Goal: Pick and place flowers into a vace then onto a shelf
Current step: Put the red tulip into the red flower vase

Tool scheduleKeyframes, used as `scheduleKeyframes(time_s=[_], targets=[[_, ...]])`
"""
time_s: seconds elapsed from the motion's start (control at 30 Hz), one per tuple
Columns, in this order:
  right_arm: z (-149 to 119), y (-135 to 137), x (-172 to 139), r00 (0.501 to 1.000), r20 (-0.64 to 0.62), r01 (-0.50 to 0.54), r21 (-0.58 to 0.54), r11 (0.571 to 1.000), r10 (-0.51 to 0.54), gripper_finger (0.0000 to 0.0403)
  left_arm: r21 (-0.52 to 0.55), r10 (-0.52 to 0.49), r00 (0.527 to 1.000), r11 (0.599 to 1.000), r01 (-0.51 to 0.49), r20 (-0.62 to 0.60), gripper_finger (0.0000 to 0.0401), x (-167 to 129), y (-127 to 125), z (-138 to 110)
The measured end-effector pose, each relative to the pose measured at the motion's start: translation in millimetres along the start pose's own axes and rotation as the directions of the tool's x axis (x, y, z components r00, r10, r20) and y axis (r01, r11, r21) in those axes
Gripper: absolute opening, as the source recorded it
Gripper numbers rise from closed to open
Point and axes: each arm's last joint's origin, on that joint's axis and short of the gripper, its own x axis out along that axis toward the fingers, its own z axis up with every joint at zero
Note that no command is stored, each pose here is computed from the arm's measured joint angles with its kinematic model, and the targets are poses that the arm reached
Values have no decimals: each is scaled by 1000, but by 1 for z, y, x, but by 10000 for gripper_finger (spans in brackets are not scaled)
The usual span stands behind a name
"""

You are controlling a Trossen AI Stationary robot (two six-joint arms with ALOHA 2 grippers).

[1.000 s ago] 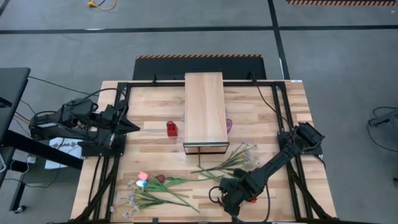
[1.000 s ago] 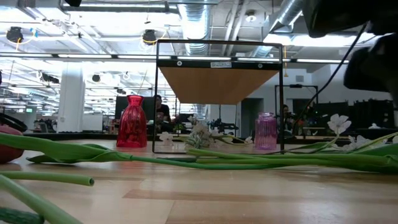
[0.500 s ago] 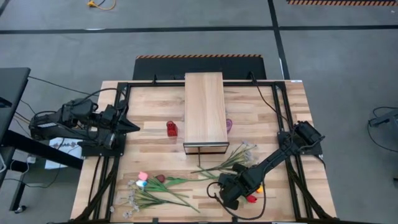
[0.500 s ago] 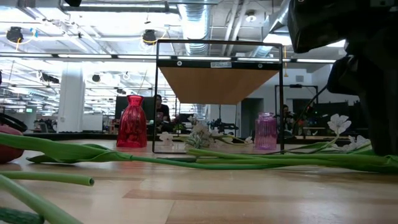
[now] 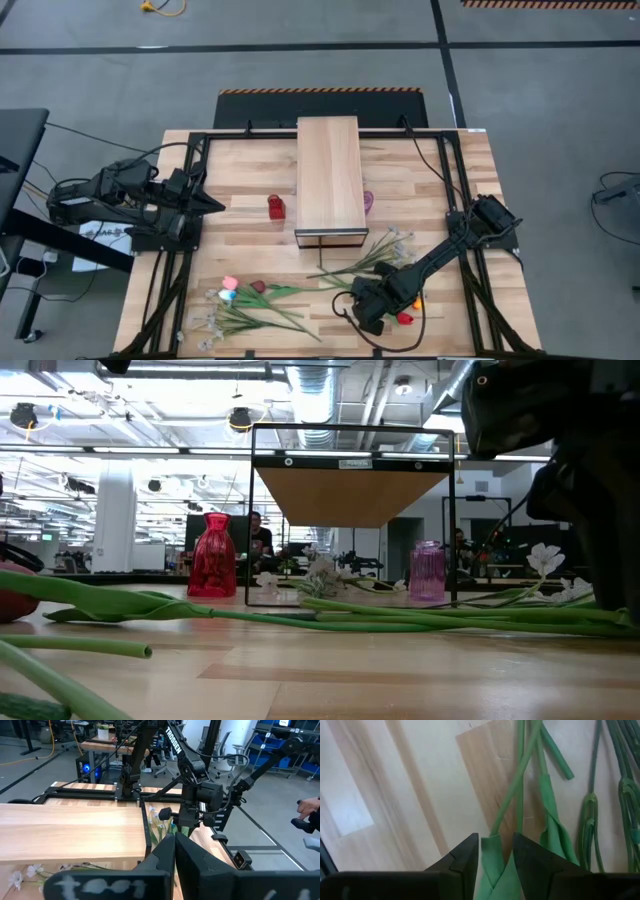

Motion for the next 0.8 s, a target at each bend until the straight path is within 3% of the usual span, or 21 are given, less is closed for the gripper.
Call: scheduleKeyframes(time_s=[0.33,0.53,0.8], targets=[[0,0,9,1000,-9,21,1,1000,-21,105,0,0,1000,1000,0,0,0,0,0,0],[0,-1,24,998,-51,40,5,999,-40,71,-2,-23,1000,1000,23,-3,0,0,-1,0],[3,1,14,999,-32,30,7,1000,-30,26,-3,-26,1000,1000,26,-3,0,0,-1,0]])
